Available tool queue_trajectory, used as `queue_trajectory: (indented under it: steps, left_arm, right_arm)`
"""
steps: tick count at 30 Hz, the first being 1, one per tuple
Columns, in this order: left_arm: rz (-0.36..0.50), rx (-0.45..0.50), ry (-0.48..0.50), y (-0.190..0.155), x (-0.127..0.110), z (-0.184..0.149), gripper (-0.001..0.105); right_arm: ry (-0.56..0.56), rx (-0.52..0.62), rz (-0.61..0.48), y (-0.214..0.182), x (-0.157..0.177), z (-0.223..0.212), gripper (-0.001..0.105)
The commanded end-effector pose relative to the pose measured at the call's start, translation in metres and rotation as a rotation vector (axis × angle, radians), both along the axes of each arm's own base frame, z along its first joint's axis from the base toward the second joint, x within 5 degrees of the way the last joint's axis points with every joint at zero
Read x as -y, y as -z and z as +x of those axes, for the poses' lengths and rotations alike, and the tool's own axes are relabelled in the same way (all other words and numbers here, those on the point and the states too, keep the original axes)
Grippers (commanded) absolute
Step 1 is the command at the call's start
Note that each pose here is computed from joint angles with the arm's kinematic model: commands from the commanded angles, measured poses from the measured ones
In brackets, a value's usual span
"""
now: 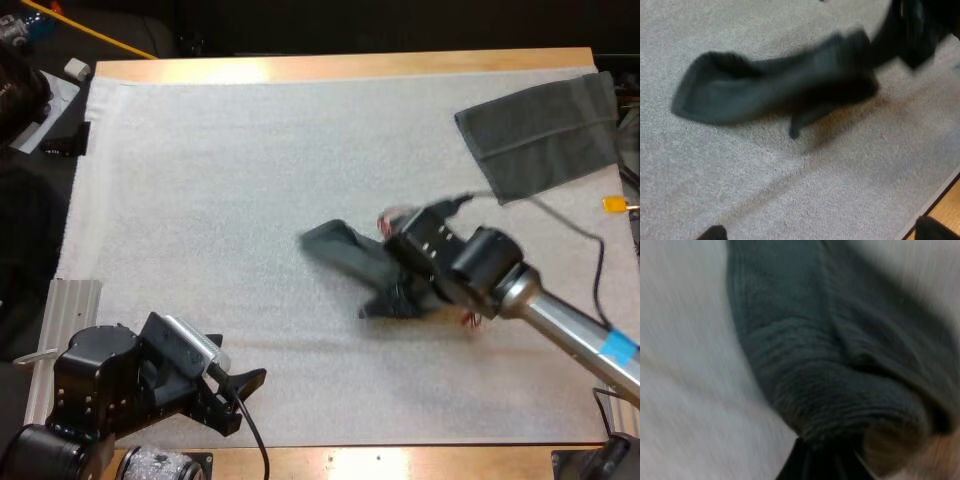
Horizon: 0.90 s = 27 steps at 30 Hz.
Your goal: Pick towel from pile, fold and stack
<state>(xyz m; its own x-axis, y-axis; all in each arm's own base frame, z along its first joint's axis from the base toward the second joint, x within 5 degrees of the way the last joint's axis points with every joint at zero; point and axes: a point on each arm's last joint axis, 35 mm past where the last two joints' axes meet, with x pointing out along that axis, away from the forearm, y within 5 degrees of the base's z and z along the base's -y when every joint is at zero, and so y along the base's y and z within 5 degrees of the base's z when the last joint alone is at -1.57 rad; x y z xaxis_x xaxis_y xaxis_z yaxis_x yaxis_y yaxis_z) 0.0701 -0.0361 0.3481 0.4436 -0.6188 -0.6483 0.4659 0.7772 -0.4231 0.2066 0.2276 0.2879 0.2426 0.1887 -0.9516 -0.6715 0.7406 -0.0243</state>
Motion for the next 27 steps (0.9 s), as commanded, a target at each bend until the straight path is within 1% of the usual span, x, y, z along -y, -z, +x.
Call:
queue_trajectory:
  steps: [1,3,5,10,14,19,20,22,25,26,27]
  left_arm:
    - [-0.013,0.022,0.014,-0.004,0.001,0.000,0.070]
    - [-0.014,0.026,0.014,-0.005,0.001,0.000,0.070]
    - [-0.011,0.011,0.012,-0.002,0.001,0.000,0.071]
    - [-0.015,0.023,0.012,-0.003,0.001,0.001,0.071]
    - [-0.015,0.022,0.012,-0.003,0.001,0.002,0.070]
    - [-0.014,0.024,0.015,-0.002,0.001,0.003,0.070]
    - [-0.014,0.023,0.014,-0.003,0.001,0.002,0.070]
    - [-0.016,0.020,0.015,-0.002,0.001,0.002,0.070]
    - [-0.016,0.014,0.016,-0.002,0.001,0.002,0.070]
    - [-0.016,0.014,0.019,-0.003,0.002,0.002,0.070]
    - [-0.015,0.013,0.015,-0.003,0.001,0.003,0.071]
  right_arm:
    - [-0.028,-0.168,-0.107,0.050,0.009,-0.022,0.001]
    - [-0.035,-0.212,-0.112,0.063,0.007,-0.028,0.001]
    - [-0.037,-0.175,-0.103,0.053,0.006,-0.027,0.001]
    - [-0.056,-0.213,-0.124,0.071,0.012,-0.056,0.000]
    - [-0.056,-0.196,-0.093,0.071,0.010,-0.067,0.001]
    - [-0.011,-0.172,-0.052,0.066,0.009,-0.067,0.002]
    - [-0.002,-0.173,-0.055,0.066,0.009,-0.067,0.005]
    - [0.006,-0.176,-0.058,0.065,0.011,-0.066,0.017]
    - [0.003,-0.190,-0.072,0.064,0.014,-0.068,0.048]
    - [-0.006,-0.197,-0.078,0.065,0.014,-0.070,0.059]
    - [-0.014,-0.201,-0.081,0.065,0.014,-0.070,0.072]
